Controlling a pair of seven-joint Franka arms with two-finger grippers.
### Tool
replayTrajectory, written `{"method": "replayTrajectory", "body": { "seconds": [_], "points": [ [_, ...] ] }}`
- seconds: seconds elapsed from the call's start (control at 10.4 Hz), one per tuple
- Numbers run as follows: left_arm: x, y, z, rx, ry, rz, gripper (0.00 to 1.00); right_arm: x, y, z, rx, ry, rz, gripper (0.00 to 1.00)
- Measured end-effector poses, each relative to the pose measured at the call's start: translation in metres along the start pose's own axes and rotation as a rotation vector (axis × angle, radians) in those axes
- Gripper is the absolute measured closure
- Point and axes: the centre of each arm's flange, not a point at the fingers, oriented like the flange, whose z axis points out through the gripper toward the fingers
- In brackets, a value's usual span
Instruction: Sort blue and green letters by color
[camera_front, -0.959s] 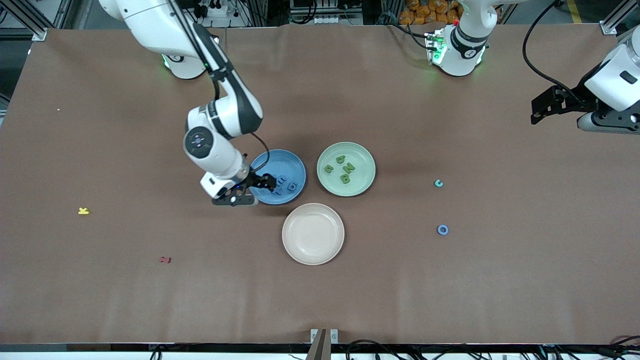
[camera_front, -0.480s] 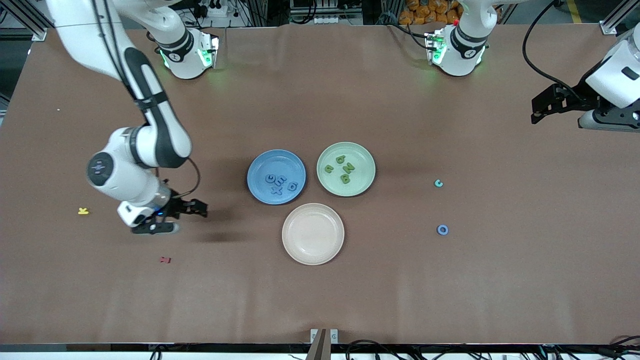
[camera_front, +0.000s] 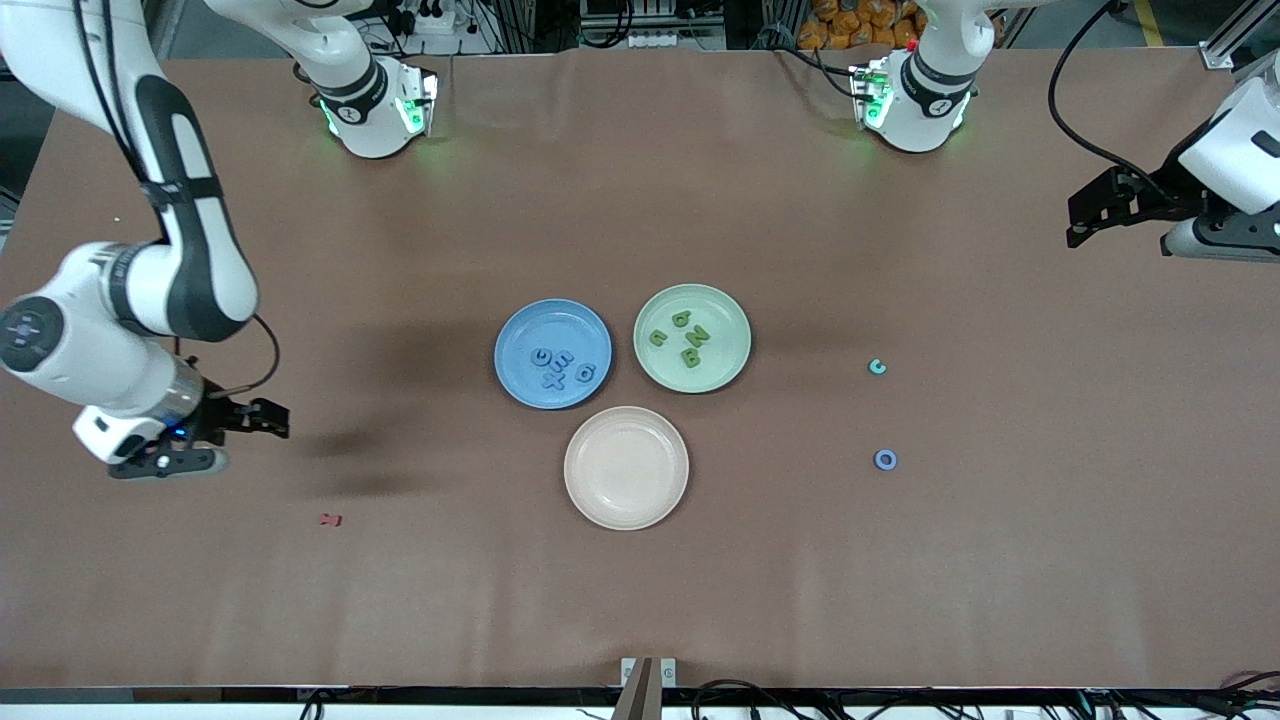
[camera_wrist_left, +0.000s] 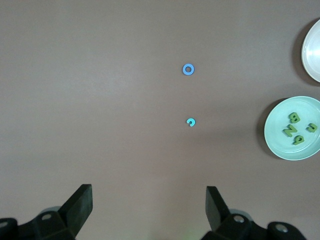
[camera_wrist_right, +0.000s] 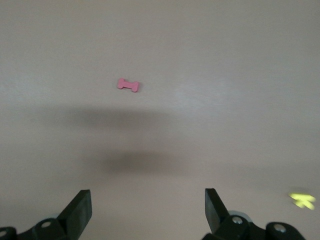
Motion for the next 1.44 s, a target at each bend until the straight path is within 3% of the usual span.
{"method": "replayTrajectory", "body": {
  "seconds": [0.48,0.77,0.96,1.15,1.44],
  "points": [
    [0.001,0.001,0.001,0.0,-0.001,0.002,0.0,-0.006,0.032,-0.142,0.027,-0.077,0.042,0.0],
    [0.001,0.001,0.001,0.0,-0.001,0.003,0.0,-0.026,0.038,-0.222,0.037,-0.057,0.053,0.0],
    [0.001,0.002,0.0,0.0,0.0,0.003,0.0,-0.051,0.036,-0.275,0.055,-0.092,0.075,0.0],
    [0.001,0.001,0.0,0.0,0.0,0.003,0.0,-0.072,0.029,-0.325,0.059,-0.077,0.113,0.0],
    [0.002,0.001,-0.004,0.001,0.009,0.003,0.0,-0.079,0.017,-0.335,0.063,-0.06,0.112,0.0]
  ]
}}
